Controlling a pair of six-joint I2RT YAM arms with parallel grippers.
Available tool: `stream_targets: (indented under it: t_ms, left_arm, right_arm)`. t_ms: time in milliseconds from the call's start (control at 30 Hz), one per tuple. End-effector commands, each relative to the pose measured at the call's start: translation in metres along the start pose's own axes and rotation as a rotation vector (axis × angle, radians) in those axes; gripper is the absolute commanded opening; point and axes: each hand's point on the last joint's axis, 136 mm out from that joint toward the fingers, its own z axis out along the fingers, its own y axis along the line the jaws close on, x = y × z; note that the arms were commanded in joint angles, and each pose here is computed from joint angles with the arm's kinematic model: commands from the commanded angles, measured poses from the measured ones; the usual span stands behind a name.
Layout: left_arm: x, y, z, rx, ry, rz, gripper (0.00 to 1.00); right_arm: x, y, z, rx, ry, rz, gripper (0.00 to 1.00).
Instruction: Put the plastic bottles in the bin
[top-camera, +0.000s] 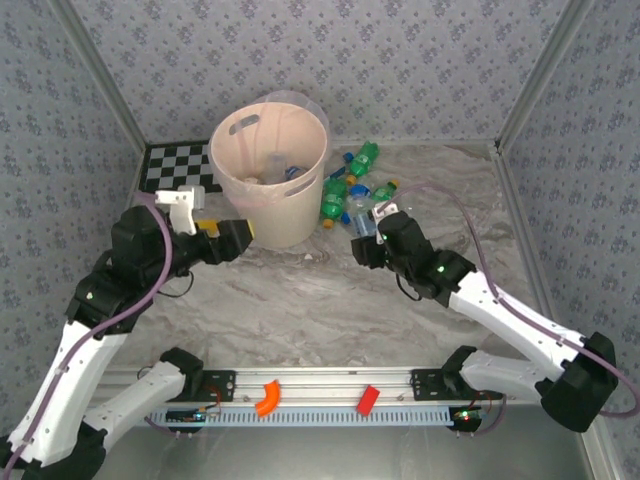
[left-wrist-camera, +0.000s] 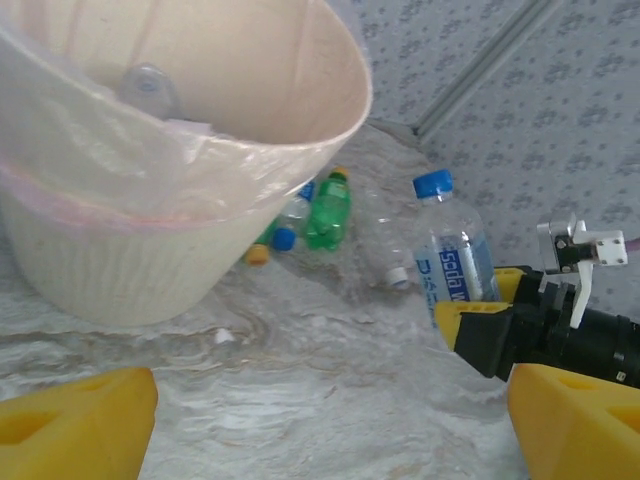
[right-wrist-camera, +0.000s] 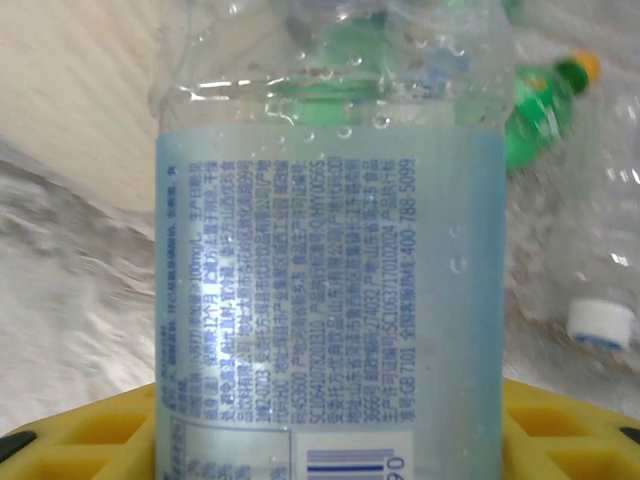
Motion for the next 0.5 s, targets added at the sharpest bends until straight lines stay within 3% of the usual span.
stream_targets:
  t_ms: [0,267,467]
  left_arm:
    - [-0.009,-0.033,0.007,0.17,-0.008,-0.03,0.85]
    - [-0.016,-0.058,0.025,0.275,-0.019,-0.048,0.8]
    - [-0.016,-0.079,0.031,0.319,-0.029,-0.003,0.79]
  right_arm:
    - [-0.048,0.026,-0.024,-0.034,-0.155,-0.063,0.59]
    - [-0.087,0.105,-0.043,-0.139,-0.284,-0.205,0.59]
    - [-0.104,0.137,-0.049,-0.189,-0.322,-0.232,0.59]
